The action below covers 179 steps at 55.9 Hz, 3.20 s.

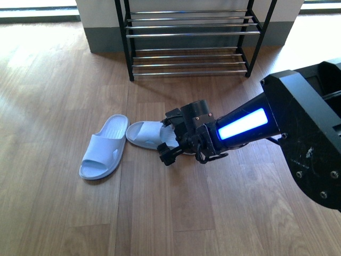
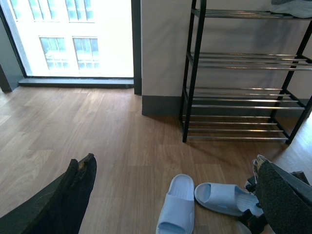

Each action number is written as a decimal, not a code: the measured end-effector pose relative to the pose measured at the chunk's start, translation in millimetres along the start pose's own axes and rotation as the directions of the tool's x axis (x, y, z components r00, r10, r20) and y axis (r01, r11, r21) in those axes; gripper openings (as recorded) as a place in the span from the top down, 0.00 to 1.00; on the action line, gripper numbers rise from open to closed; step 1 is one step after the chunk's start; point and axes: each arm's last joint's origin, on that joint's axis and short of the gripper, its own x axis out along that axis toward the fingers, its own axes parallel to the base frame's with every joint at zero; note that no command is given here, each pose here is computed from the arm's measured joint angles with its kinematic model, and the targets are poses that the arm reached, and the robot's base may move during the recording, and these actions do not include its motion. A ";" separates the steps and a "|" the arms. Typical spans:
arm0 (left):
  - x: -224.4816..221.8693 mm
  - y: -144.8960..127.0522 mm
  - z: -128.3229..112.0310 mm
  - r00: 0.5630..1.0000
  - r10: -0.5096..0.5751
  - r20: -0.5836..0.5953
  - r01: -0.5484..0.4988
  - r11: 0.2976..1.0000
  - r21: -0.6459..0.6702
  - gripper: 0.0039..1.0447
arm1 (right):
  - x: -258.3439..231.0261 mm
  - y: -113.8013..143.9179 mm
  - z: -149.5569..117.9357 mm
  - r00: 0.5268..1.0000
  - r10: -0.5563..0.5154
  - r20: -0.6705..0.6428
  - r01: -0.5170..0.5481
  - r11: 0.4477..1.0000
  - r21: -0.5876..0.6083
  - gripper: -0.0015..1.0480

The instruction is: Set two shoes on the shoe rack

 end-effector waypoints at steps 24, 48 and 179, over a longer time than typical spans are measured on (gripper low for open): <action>0.0 0.0 0.0 1.000 0.000 0.000 0.000 1.000 0.000 0.09 | 4.5 21.6 13.5 0.988 0.112 0.107 -0.113 0.994 0.006 0.09; 0.0 0.0 0.0 1.000 0.000 0.000 0.000 1.000 0.000 0.09 | 10.0 28.7 28.8 0.990 0.097 0.101 -0.095 0.995 -0.022 0.46; 0.0 -0.1 0.0 1.000 -0.002 0.000 0.002 1.000 0.000 0.09 | -461.0 -46.5 -51.3 0.789 -0.555 0.262 0.363 0.766 0.530 0.98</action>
